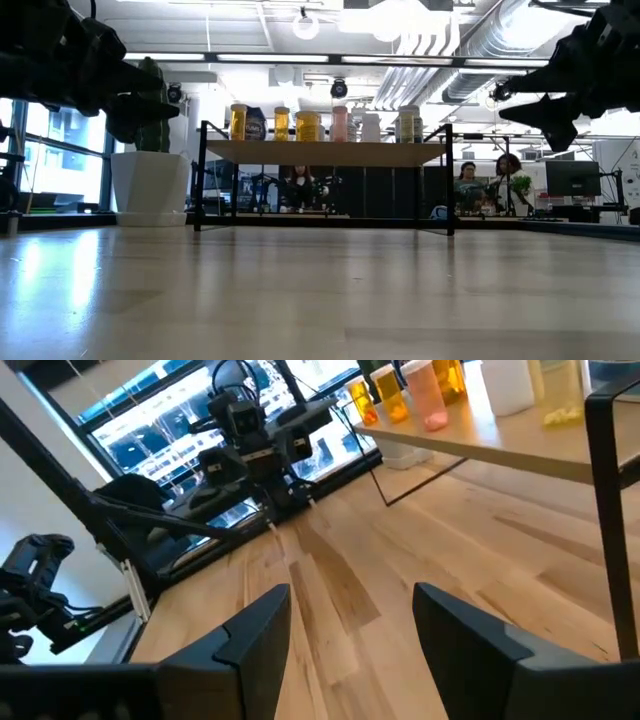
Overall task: Pick and place medicine bottles onto shelf by color
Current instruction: Return to Home Position
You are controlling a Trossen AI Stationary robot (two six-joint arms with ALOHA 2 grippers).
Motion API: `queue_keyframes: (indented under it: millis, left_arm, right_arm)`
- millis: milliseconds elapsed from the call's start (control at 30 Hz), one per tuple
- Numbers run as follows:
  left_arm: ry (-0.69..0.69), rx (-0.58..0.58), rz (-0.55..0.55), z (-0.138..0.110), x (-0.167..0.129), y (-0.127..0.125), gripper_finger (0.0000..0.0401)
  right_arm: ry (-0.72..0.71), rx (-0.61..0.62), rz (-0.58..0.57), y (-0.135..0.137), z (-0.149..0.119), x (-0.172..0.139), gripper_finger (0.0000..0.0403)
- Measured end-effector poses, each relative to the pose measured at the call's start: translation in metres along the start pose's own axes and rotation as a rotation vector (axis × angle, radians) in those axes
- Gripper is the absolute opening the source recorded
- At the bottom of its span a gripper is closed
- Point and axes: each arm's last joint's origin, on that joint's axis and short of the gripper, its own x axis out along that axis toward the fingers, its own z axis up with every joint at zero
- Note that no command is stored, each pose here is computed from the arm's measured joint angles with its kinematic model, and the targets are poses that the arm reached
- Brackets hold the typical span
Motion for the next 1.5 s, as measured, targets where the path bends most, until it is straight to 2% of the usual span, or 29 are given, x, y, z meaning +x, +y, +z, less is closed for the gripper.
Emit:
queue_keyframes:
  millis: [167,433,1500]
  left_arm:
    - [0.000,0.000,0.000,0.0000,0.0000,0.0000,0.0269]
    - [0.000,0.000,0.000,0.0000,0.0000,0.0000,0.0269]
    - [0.000,0.000,0.000,0.0000,0.0000,0.0000,0.0269]
  right_arm:
    - [-0.008,0.020,-0.015,-0.0005,0.0002,0.0001,0.0202]
    - [-0.003,-0.117,-0.011,-0.0004,0.0000,0.0001,0.0202]
    - [0.000,-0.107,-0.010,-0.0005,-0.0003,0.0002,0.0202]
